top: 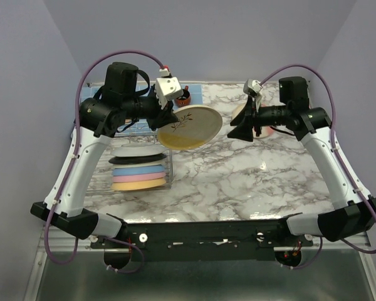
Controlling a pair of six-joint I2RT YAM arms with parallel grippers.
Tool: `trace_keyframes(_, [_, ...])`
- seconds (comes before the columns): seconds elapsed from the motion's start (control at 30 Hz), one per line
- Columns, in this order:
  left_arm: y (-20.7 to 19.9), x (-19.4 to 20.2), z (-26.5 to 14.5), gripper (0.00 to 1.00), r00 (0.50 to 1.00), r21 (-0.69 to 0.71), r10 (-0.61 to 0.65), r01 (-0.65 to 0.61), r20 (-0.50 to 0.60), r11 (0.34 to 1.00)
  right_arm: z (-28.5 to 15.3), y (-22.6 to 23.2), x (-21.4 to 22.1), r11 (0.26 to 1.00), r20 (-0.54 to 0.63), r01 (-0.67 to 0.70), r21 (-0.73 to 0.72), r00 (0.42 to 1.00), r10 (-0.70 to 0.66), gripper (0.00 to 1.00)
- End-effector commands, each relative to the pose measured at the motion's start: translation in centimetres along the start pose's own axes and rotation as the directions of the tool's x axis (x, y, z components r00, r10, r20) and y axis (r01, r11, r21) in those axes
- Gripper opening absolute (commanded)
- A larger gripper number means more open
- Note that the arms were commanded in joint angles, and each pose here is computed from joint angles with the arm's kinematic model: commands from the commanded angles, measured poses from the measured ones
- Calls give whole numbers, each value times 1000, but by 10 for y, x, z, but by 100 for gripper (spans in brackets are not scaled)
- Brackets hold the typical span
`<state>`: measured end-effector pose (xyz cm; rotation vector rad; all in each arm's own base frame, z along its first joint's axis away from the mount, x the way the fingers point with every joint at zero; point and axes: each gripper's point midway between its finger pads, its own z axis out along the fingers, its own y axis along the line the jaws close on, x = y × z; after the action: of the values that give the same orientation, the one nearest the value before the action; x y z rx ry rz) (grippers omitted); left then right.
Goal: Unload the plates from the dish rack
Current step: Place the plate at the center of the board.
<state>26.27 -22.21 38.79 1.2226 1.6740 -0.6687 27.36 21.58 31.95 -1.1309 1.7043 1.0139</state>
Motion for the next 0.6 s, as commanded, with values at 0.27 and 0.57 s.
trace_keyframes(0.27, [-15, -27, -13, 0, 991, 53, 88, -94, 102, 994, 24, 12, 2, 986, -55, 150, -67, 987, -154, 71])
trace_keyframes(0.57, [-33, -13, -15, 0, 993, 118, 71, -82, 93, 990, 47, 0, -2, 973, -108, 212, -90, 969, -222, 70])
